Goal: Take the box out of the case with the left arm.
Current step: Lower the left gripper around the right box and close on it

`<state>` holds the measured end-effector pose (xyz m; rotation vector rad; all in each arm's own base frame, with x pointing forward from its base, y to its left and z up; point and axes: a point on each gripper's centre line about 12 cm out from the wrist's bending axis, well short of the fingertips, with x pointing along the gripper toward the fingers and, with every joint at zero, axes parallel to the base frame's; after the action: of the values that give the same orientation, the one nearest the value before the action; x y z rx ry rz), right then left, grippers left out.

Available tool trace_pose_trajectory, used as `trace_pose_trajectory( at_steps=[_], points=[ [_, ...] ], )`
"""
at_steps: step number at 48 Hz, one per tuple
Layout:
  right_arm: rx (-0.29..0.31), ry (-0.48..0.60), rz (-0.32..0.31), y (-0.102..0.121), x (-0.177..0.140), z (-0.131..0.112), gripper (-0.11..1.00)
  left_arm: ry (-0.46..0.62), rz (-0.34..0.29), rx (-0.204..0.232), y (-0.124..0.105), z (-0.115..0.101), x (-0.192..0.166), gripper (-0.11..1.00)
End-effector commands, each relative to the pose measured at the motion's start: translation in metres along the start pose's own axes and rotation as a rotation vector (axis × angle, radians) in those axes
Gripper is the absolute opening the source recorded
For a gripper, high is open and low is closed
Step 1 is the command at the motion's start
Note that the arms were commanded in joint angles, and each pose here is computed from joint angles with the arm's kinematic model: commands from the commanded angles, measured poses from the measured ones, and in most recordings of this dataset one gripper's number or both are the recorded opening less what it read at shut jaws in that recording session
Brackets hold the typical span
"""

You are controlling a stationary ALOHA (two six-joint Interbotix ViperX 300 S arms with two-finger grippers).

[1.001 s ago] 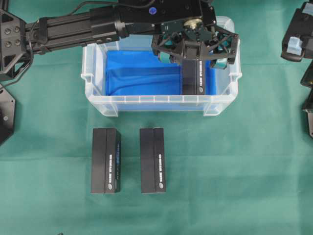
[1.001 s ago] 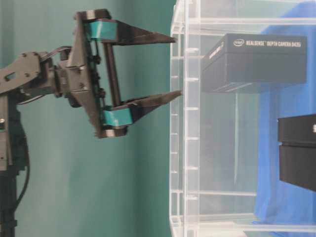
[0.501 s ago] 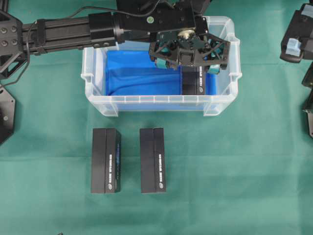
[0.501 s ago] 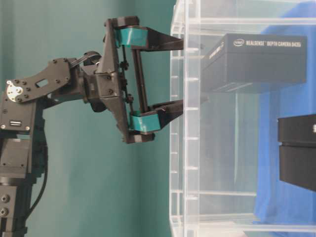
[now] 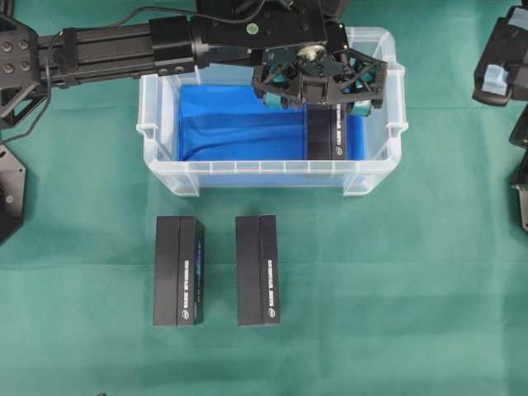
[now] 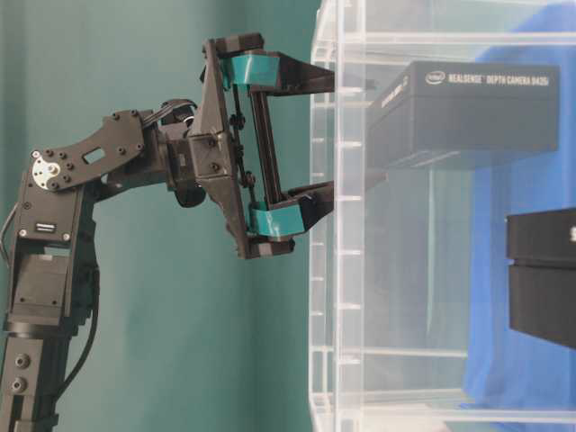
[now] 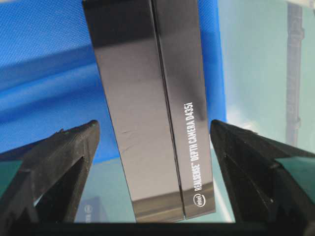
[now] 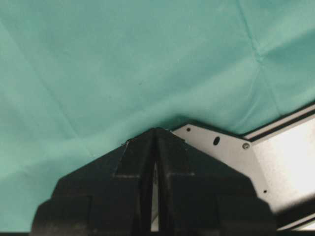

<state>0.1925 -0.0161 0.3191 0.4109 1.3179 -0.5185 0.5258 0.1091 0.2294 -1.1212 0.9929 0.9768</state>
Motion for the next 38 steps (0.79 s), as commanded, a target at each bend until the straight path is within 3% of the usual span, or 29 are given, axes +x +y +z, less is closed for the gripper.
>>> trace_pose_trajectory(
  at_steps=[1, 19, 38],
  points=[
    [0.0, -0.017, 0.008, 0.0, -0.004, 0.001, 0.0, -0.018, -0.042, 0.002, -0.003, 0.003, -0.016, 0.91],
    [0.0, -0.017, 0.008, 0.0, -0.004, 0.001, 0.0, -0.005, -0.016, 0.003, 0.002, 0.0, 0.005, 0.91],
    [0.002, -0.018, 0.009, 0.0, -0.004, 0.001, 0.0, -0.004, -0.029, 0.002, 0.005, -0.003, 0.017, 0.91]
  ],
)
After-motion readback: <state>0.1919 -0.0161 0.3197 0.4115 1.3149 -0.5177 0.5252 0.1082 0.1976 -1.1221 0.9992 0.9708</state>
